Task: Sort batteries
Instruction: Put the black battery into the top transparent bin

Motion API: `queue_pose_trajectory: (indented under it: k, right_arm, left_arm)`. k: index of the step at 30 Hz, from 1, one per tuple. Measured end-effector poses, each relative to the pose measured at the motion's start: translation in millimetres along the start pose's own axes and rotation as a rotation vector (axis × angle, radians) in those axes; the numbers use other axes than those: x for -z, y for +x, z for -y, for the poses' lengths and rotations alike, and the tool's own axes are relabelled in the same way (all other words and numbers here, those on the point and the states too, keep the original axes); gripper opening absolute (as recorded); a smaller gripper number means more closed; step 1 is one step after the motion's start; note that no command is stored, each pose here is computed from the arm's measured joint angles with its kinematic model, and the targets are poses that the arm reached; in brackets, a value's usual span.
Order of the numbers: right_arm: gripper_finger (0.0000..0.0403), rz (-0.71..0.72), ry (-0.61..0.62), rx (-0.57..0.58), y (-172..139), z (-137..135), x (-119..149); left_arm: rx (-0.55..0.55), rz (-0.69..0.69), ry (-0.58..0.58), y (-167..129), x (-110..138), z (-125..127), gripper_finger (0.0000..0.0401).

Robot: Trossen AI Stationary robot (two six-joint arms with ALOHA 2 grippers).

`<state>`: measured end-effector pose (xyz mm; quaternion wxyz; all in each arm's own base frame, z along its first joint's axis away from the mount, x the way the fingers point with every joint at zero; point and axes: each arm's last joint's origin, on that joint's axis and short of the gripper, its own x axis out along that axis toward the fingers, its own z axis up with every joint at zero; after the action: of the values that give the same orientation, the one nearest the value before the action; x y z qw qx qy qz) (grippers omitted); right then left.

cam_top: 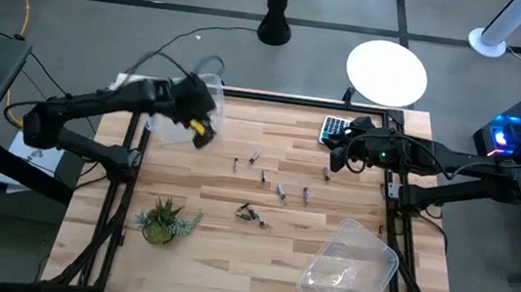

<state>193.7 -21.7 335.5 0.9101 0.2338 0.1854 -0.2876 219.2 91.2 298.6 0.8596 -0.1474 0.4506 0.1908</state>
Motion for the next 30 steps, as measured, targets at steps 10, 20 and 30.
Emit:
queue_pose_trajectory:
  k: [10, 20, 30]
  right_arm:
    - [0.0108, -0.01, -0.022, 0.007, 0, 1, 1]
    - [0.0108, -0.052, -0.043, 0.03, 0, 3, 5]
    - [0.0108, -0.094, -0.077, 0.059, -1, 7, 9]
  left_arm:
    - [0.137, -0.066, 0.523, 66, 24, 134, 0.0241]
    - [0.209, -0.162, 0.258, 134, 37, 164, 0.0241]
    - [0.128, -0.226, 0.063, 169, 49, 166, 0.0241]
